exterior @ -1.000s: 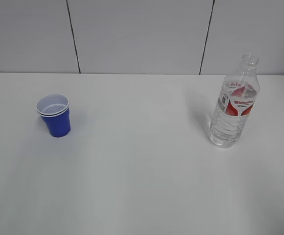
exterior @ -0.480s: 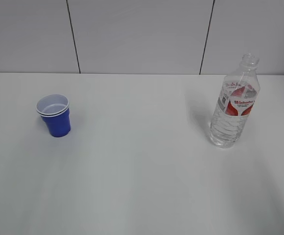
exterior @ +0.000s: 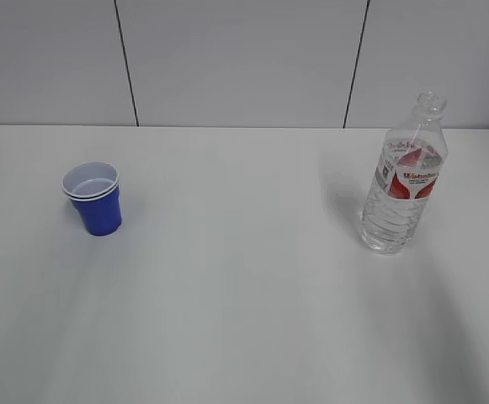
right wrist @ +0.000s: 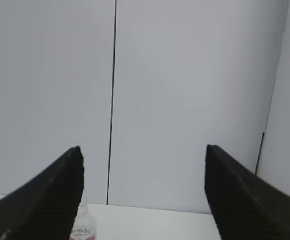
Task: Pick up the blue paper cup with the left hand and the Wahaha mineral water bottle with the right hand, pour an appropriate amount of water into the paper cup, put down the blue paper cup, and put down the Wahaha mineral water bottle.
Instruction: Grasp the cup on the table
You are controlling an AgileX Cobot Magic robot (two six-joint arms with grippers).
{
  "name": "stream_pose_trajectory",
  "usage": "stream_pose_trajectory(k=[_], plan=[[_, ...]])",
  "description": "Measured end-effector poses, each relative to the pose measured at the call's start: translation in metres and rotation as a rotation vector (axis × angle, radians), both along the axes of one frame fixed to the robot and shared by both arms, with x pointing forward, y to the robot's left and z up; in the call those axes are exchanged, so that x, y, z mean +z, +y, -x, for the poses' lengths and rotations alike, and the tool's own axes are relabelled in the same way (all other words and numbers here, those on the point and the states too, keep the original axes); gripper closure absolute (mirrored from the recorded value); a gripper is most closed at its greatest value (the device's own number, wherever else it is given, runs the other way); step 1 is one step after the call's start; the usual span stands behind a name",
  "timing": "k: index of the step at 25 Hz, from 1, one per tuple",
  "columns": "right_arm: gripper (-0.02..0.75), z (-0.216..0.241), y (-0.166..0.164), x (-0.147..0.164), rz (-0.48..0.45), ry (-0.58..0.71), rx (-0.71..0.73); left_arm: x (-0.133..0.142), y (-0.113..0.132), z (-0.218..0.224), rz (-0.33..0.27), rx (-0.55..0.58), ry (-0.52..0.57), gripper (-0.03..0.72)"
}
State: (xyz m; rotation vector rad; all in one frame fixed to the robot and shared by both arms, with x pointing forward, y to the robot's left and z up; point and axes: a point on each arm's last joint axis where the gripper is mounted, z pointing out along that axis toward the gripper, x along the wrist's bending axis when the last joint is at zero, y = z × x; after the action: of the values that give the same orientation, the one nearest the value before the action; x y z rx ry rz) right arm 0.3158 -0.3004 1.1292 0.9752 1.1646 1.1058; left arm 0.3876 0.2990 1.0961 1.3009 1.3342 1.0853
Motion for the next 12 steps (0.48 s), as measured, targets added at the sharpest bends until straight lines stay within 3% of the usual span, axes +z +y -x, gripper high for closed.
stream_pose_trajectory(k=[7,12], plan=[[0.17,-0.032,0.003,-0.004,0.0,0.04,0.026,-0.033,0.002,-0.037,0.013,0.038,-0.055,0.156],[0.17,-0.059,0.005,-0.011,0.001,0.076,0.049,-0.046,-0.01,-0.059,0.017,-0.009,-0.063,0.157]])
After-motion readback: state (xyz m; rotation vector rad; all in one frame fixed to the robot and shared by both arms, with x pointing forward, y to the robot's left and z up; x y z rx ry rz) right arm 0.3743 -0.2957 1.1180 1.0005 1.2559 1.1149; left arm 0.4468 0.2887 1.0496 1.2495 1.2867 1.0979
